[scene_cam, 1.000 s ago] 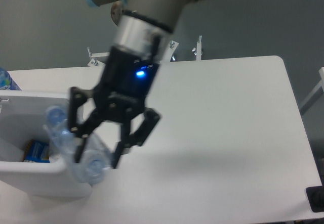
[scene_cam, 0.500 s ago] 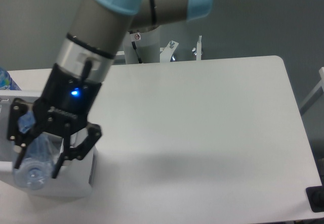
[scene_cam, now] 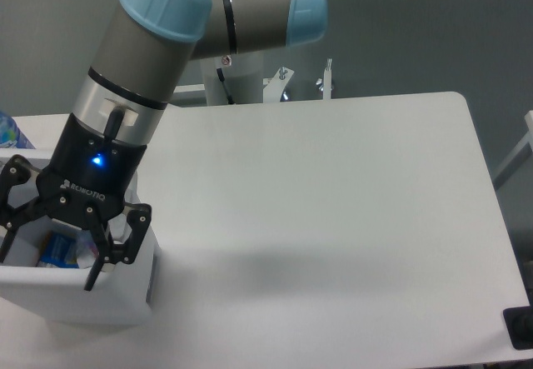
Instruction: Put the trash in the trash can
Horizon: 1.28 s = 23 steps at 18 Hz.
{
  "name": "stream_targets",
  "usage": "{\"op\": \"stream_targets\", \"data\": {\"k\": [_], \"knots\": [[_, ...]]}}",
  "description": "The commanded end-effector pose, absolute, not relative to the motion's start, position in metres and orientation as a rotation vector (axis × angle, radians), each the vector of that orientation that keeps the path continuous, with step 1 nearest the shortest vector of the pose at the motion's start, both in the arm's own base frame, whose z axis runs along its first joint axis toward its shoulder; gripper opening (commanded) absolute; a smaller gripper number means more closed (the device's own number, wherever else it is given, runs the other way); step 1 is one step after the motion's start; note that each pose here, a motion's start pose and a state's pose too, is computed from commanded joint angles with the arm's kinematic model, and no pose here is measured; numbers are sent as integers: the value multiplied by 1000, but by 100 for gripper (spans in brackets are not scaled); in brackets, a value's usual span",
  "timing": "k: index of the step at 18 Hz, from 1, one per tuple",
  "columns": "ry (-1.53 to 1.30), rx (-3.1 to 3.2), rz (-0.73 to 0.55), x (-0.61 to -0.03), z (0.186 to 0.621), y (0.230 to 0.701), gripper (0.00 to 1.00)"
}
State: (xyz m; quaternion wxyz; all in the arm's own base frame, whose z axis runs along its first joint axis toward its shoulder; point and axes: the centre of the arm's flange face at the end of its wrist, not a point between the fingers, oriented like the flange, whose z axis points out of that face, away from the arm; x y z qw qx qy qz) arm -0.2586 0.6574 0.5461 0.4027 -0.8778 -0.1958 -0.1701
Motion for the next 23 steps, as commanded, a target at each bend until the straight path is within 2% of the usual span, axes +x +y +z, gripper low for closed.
{"op": "stream_targets", "data": {"k": [4, 11, 16, 19, 23], "knots": [[-632, -2216, -387, -337, 516, 620, 100], [-662, -2293, -272, -447, 438, 532, 100], [-616, -2338, -215, -484, 405, 487, 100], [-587, -2384, -209, -492, 401, 482, 100], [-559, -2654, -5, -495, 387, 478, 100]]}}
